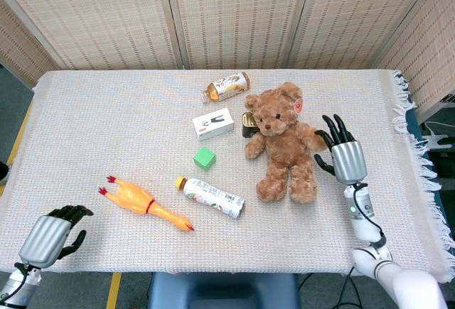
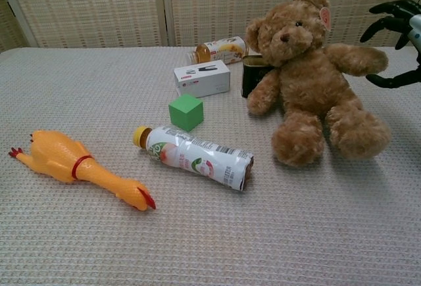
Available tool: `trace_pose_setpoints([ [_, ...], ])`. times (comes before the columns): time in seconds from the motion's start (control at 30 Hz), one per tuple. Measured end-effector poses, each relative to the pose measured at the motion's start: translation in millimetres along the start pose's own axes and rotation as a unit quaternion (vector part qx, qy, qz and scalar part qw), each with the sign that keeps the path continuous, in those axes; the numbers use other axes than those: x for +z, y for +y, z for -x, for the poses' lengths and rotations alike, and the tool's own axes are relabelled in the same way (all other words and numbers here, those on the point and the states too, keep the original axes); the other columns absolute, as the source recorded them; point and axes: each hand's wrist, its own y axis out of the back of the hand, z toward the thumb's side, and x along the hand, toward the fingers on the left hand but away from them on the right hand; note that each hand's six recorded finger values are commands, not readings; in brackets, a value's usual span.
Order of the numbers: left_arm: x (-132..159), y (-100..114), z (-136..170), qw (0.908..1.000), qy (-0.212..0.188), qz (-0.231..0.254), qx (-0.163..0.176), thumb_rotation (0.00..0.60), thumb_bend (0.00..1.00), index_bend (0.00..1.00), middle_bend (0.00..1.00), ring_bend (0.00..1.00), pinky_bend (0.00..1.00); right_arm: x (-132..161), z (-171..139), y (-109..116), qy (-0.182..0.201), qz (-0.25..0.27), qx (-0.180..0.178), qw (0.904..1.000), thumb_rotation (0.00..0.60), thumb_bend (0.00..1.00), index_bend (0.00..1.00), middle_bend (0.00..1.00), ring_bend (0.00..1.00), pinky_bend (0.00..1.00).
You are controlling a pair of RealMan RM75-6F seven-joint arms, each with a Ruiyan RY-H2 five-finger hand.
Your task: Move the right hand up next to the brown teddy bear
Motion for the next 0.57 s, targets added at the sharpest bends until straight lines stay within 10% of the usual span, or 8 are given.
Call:
trace_pose_setpoints([
  [0.33, 1, 0, 1, 0.9999, 0.004, -0.01, 0.004, 0.6, 0.45, 0.33, 0.32, 0.31, 0.47, -15, -100, 73, -0.047, -0.004, 0.126, 0.991, 0.6, 0.13, 0.12, 0.04, 0.0, 0.28],
  [0.57, 6, -1, -1, 0.9999, -0.001, -0.013, 0.006, 0.6, 0.45, 0.33, 0.32, 0.31, 0.47, -32, -151, 118, -0.078, -0.044, 0.15, 0.9846, 0.6, 0.13, 0.18, 0.09, 0.0, 0.26],
])
